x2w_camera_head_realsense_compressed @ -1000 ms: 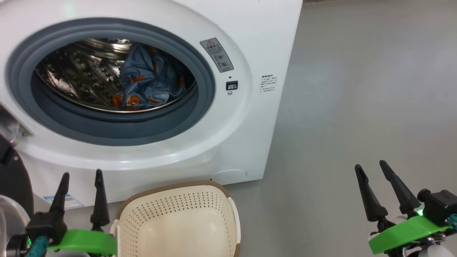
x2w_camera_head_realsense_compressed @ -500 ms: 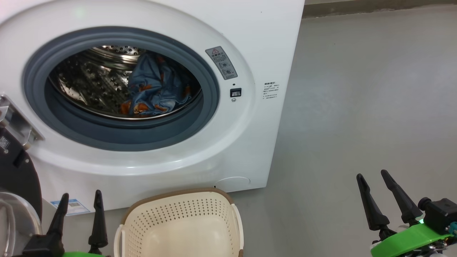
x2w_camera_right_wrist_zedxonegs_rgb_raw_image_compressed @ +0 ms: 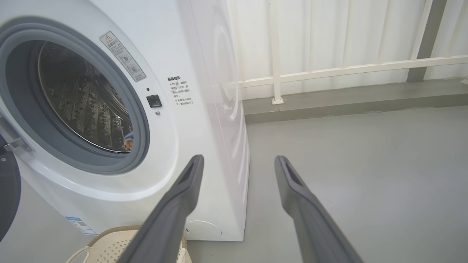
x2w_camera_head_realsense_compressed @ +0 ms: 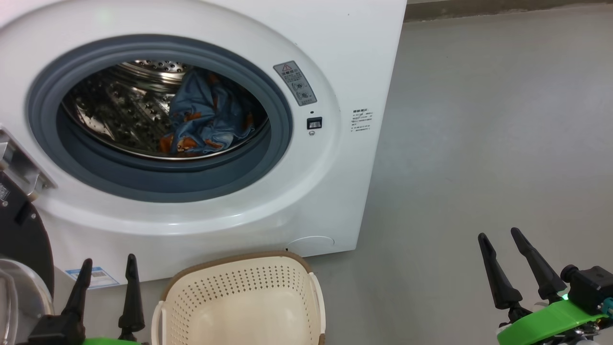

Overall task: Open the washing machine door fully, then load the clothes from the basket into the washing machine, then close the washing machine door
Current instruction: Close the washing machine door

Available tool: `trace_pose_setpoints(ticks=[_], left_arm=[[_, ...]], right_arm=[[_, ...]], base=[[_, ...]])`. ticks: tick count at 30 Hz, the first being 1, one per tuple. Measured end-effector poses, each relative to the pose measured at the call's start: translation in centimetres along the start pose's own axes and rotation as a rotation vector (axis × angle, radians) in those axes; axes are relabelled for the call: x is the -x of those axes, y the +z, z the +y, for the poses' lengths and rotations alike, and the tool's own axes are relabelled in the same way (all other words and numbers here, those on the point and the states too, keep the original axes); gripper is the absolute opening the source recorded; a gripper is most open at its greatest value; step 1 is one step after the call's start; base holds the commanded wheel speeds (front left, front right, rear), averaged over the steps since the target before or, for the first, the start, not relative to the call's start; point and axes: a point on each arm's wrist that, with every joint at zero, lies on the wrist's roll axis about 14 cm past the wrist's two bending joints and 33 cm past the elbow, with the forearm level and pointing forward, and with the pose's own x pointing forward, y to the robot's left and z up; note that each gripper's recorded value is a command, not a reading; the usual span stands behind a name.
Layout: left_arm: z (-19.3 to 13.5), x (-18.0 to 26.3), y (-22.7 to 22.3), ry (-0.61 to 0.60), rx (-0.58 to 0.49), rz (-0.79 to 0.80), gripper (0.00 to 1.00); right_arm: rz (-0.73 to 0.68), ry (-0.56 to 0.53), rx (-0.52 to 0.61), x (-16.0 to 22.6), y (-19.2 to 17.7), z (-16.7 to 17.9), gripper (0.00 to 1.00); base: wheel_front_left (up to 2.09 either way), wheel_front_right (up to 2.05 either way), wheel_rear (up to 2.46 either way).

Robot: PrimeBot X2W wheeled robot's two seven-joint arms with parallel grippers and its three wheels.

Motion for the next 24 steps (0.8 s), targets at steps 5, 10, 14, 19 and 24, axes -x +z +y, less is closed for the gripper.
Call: trace_pose_setpoints(ticks=[5, 10, 14, 19, 24], left_arm=[[0.0, 0.02, 0.06, 0.005, -0.003, -0.002, 1.0], [0.12, 0.04, -0.06, 0.013, -0.005, 0.002, 1.0], [0.17, 0.03, -0.21, 0.015, -0.004, 0.006, 1.0], [0.19, 0.04, -0.27, 0.015, -0.004, 0.007, 1.0], [0.29, 0.5, -0.55, 0.016, -0.006, 0.016, 1.0]], right_arm=[[-0.002, 0.001, 0.0, 0.02, 0.08, 0.02, 1.0], [0.0, 0.002, 0.0, -0.05, 0.01, 0.06, 1.0], [0.004, 0.003, 0.0, -0.11, -0.12, 0.06, 1.0], [0.007, 0.003, 0.0, -0.14, -0.21, 0.08, 1.0], [0.004, 0.003, 0.0, -0.1, -0.13, 0.07, 1.0]], base=[[-0.75, 0.75, 0.0], [-1.29, 1.29, 0.0], [-1.31, 1.31, 0.0], [-0.86, 0.86, 0.0], [-0.2, 0.2, 0.0]])
